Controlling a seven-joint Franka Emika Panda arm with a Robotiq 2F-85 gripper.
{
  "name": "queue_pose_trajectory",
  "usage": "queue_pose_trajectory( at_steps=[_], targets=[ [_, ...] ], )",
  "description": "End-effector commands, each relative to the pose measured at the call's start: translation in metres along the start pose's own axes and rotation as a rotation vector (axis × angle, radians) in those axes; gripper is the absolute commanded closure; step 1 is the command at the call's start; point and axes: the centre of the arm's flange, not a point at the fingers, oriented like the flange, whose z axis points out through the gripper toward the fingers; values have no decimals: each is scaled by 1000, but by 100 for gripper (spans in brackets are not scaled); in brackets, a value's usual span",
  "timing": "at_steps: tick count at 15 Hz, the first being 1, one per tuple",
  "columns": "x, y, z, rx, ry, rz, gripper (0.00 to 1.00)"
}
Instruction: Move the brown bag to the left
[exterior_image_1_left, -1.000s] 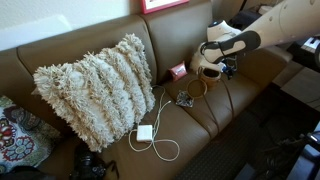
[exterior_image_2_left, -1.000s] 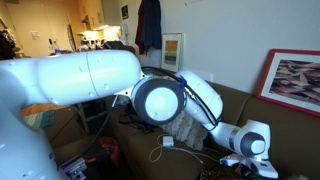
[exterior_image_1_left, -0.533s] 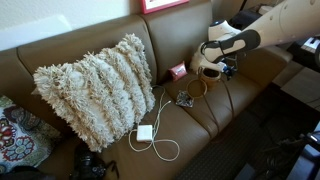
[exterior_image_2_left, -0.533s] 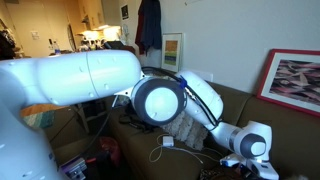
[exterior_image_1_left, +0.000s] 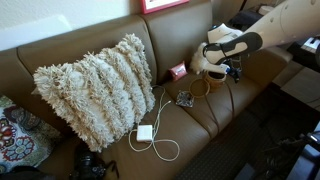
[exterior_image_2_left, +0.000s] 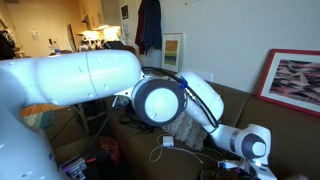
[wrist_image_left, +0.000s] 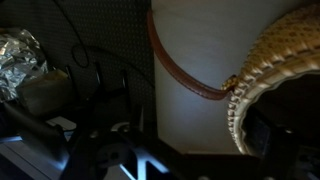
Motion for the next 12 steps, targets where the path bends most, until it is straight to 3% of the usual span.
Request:
queue_pose_trajectory(
  at_steps=[1, 6, 12],
  targets=[
    [20, -68, 23, -46, -29, 6, 0],
    [20, -66, 27, -26, -76, 14, 0],
    [17, -69, 25, 79, -110, 27, 0]
  ],
)
